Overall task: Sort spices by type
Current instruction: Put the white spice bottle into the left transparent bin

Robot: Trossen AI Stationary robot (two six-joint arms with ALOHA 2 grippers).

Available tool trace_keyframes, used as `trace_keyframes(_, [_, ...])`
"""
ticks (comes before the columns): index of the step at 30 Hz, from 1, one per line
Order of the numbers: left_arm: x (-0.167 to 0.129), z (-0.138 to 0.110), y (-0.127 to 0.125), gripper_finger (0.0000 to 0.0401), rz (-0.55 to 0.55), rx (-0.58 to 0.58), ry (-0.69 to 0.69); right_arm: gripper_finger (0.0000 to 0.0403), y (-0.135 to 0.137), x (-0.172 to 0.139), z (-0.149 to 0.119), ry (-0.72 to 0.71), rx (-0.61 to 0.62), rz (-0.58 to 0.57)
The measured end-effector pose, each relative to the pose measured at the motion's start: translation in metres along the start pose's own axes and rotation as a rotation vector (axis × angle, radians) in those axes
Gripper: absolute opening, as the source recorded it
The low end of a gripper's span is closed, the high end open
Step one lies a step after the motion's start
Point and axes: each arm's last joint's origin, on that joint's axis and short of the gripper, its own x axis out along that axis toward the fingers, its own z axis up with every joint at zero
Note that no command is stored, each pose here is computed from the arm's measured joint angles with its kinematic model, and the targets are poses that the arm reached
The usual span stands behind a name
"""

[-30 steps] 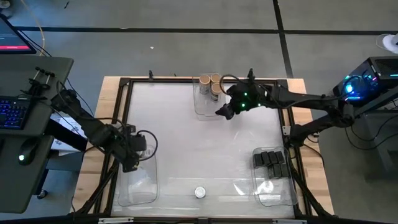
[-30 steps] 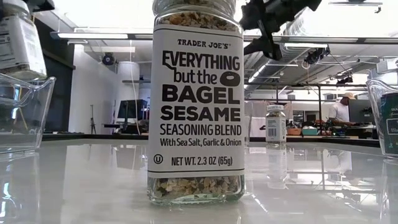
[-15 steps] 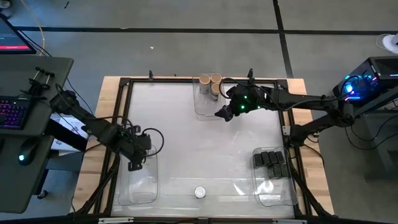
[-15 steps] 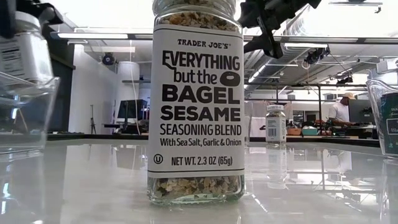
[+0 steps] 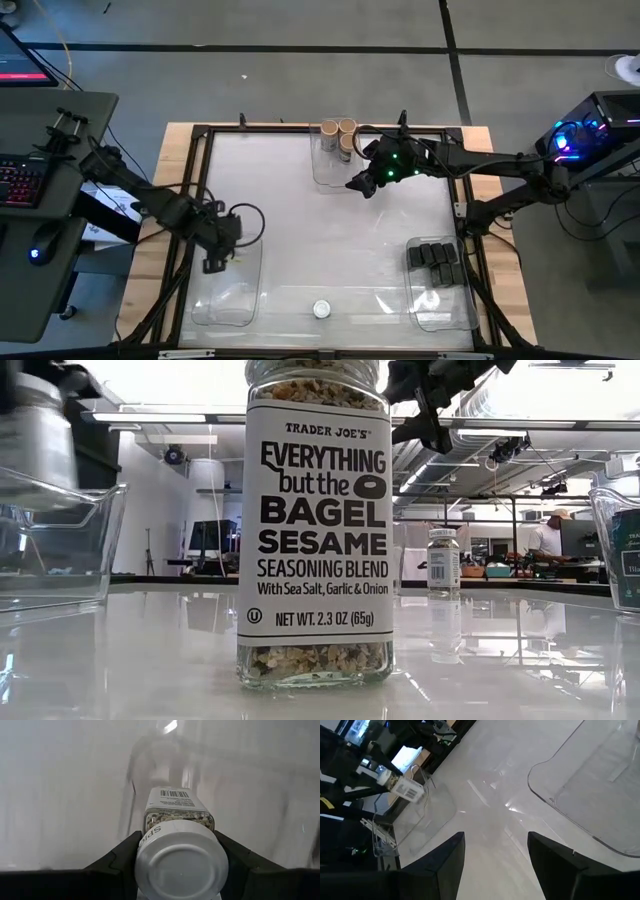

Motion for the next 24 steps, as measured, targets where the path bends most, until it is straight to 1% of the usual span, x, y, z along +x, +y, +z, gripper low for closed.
trace_keyframes(4, [-0.002,-0.012,-0.003,0.0168,-0.019,0.093,0.105,0.0212,0.0,0.0,0.0,0.0,-0.016,0.0])
trace_keyframes(6, [0.001,-0.016,-0.006,0.0168,-0.044,0.161,0.131,0.0212,0.0,0.0,0.0,0.0,-0.018,0.0])
trace_keyframes(9, [0.011,-0.021,-0.007,0.0168,-0.038,0.229,0.156,0.0212,0.0,0.0,0.0,0.0,-0.018,0.0])
trace_keyframes(13, [0.024,-0.027,-0.005,0.0168,-0.021,0.238,0.191,0.0212,0.0,0.0,0.0,0.0,-0.018,0.0])
trace_keyframes(17, [0.037,-0.029,-0.005,0.0168,-0.058,0.257,0.203,0.0212,0.0,0.0,0.0,-0.001,-0.018,-0.001])
trace_keyframes(20, [0.045,-0.029,-0.004,0.0168,-0.062,0.246,0.202,0.0212,0.0,0.0,0.0,-0.005,-0.018,-0.006])
trace_keyframes(24, [0.053,-0.031,0.002,0.0168,-0.039,0.228,0.225,0.0212,0.0,0.0,0.0,-0.006,-0.018,-0.008])
